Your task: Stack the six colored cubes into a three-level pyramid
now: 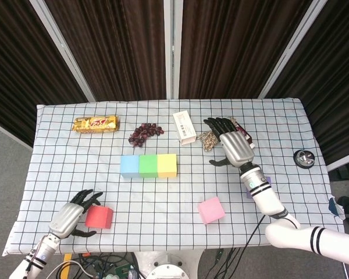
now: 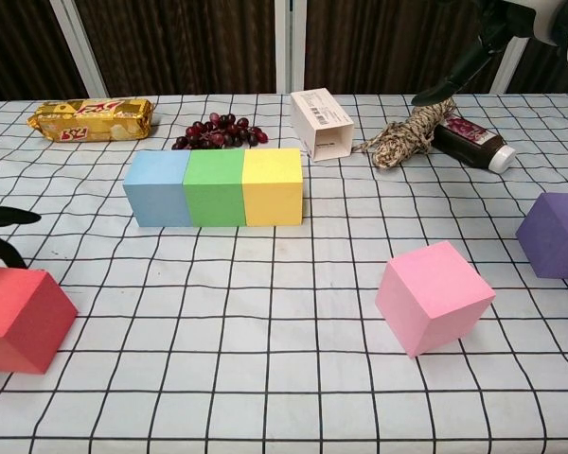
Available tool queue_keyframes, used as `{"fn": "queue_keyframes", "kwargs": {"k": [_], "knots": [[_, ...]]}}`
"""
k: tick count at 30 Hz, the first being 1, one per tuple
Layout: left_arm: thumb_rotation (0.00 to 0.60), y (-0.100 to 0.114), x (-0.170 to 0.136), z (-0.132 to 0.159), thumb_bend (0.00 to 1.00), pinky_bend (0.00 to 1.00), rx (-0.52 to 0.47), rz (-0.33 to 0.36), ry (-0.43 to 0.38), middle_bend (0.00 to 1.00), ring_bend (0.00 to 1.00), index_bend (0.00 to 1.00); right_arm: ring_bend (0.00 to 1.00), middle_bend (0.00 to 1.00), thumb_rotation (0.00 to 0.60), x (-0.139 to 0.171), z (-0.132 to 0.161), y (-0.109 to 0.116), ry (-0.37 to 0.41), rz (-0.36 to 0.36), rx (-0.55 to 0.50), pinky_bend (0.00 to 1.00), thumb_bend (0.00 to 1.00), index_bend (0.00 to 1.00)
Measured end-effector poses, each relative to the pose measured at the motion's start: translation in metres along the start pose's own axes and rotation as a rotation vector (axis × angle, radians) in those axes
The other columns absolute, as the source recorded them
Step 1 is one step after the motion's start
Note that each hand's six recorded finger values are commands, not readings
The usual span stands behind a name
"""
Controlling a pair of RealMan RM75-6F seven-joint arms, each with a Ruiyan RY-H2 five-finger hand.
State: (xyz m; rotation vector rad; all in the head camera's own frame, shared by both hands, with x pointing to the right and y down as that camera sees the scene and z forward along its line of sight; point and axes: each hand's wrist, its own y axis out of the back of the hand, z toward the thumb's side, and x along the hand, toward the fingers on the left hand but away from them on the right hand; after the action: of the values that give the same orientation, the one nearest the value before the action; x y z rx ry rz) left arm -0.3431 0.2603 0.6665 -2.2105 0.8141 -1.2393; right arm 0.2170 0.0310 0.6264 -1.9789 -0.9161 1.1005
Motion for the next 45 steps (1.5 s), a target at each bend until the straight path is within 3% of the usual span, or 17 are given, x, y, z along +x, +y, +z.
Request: {"fn": "queue_keyframes", "kwargs": {"k": [7,12,19,25,32,38,45], "knots": [[0.6,0.001,0.003,0.003,0.05,0.01,-0.049,0.031,-0.012,0.44,0.06,0.05,0.0,0.07,0.6,0.004,-0.01,-0.001,-0.02,-0.001,-0.01,0.0,0.01,0.0],[0.6,0.013,0.004,0.004,0.1,0.02,-0.073,0.072,-0.022,0.47,0.09,0.06,0.0,0.07,0.6,0.007,-0.018,0.0,-0.034,-0.008,-0.02,0.0,0.01,0.0],[0.6,0.06,-0.001,-0.006,0.11,0.06,-0.057,0.2,0.028,0.48,0.11,0.06,0.0,0.08,0.6,0.017,-0.024,0.008,-0.042,-0.028,-0.026,0.0,0.01,0.0],[0.6,0.115,0.017,-0.004,0.11,0.06,-0.028,0.241,0.025,0.48,0.11,0.06,0.0,0.08,0.6,0.026,-0.031,0.019,-0.051,-0.029,-0.009,0.0,0.01,0.0],[0.6,0.143,0.068,0.015,0.1,0.06,-0.024,0.203,-0.016,0.48,0.11,0.06,0.0,0.08,0.6,0.034,-0.037,0.022,-0.064,-0.037,-0.022,0.0,0.01,0.0],[0.6,0.138,0.115,0.028,0.09,0.06,-0.053,0.121,-0.011,0.48,0.11,0.06,0.0,0.08,0.6,0.038,-0.036,0.025,-0.053,-0.032,-0.041,0.0,0.01,0.0],[0.6,0.125,0.153,0.051,0.09,0.06,-0.067,0.107,-0.043,0.48,0.12,0.05,0.0,0.08,0.6,0.046,-0.028,0.033,-0.02,-0.055,-0.044,0.0,0.01,0.0]]}}
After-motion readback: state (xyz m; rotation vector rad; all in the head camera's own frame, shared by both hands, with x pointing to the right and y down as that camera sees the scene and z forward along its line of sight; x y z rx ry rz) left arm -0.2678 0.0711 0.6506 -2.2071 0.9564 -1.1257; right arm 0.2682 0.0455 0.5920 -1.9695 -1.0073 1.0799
